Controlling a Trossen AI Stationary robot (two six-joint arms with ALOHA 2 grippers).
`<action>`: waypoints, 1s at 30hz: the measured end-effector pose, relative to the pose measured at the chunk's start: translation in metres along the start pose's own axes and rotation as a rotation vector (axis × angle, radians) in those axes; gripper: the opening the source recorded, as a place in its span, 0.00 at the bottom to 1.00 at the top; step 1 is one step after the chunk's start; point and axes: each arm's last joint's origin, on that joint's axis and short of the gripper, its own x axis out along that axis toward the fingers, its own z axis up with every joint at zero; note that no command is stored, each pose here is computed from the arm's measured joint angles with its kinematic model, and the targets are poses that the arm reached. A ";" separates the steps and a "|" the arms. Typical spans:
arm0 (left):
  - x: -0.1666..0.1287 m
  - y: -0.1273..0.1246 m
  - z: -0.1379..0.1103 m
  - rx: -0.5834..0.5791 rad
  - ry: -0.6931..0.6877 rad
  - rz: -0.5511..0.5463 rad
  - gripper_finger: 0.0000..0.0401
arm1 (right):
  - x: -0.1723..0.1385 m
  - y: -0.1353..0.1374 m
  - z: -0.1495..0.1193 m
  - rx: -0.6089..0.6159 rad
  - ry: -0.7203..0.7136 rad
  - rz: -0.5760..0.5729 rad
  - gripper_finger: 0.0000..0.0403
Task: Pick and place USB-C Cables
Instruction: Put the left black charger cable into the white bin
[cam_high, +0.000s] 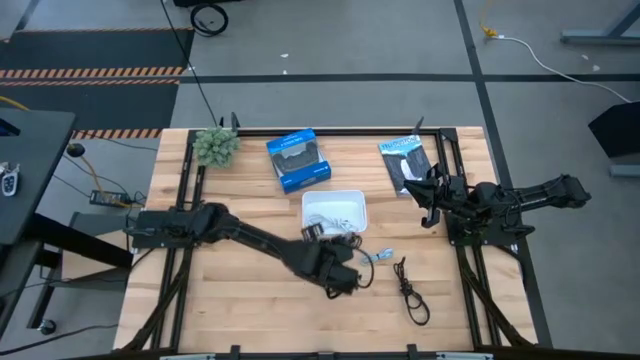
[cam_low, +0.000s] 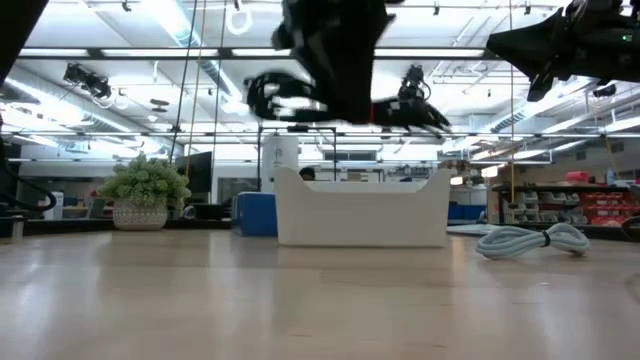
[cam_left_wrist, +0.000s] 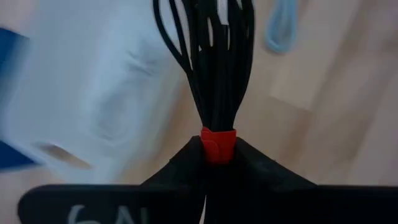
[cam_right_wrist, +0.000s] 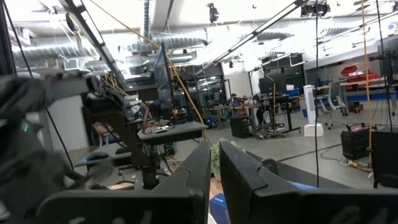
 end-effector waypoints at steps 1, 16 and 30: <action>-0.003 0.007 0.005 0.023 0.005 0.016 0.19 | 0.000 0.000 0.000 0.000 0.000 0.000 0.10; 0.051 0.095 0.066 0.357 0.002 0.003 0.19 | 0.000 0.000 0.000 0.000 -0.001 0.000 0.10; 0.064 0.118 0.049 0.500 0.098 -0.084 0.19 | 0.000 0.000 0.000 0.000 -0.001 0.000 0.10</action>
